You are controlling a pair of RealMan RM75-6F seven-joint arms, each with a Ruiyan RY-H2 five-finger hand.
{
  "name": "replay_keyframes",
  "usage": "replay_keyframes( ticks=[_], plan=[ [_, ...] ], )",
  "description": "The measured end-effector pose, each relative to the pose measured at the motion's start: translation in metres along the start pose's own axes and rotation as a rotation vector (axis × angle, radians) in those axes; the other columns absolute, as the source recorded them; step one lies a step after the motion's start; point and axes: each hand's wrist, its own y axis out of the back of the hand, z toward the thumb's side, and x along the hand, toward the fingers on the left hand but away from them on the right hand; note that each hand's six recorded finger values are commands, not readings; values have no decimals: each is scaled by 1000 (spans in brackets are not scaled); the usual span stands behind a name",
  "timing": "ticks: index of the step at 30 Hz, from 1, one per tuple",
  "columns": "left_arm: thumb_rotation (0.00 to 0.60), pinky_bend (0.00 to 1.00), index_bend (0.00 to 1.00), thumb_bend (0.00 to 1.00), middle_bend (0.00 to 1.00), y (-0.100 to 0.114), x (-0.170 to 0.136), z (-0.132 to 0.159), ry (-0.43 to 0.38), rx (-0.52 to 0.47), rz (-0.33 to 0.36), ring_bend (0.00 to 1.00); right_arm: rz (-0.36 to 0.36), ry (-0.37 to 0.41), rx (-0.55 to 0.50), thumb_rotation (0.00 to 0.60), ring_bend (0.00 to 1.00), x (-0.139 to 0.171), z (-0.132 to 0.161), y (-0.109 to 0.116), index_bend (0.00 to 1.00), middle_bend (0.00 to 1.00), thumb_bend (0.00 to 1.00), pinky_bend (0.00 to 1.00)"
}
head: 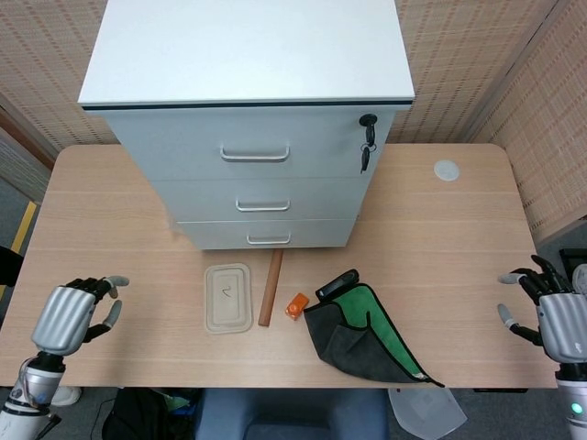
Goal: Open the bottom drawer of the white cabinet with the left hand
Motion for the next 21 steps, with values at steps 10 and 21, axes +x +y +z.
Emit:
replay_keyframes(
  ticks=[10, 21],
  plan=[
    [600, 1000, 359, 583, 979, -11, 69, 71, -248, -119, -67, 974, 18, -16, 11, 600, 236, -5, 3, 0, 375, 334, 268, 292],
    [600, 1000, 212, 629, 1000, -50, 128, 132, -324, -134, -160, 1000, 39, -32, 17, 600, 236, -8, 0, -2, 375, 334, 269, 292]
  ],
)
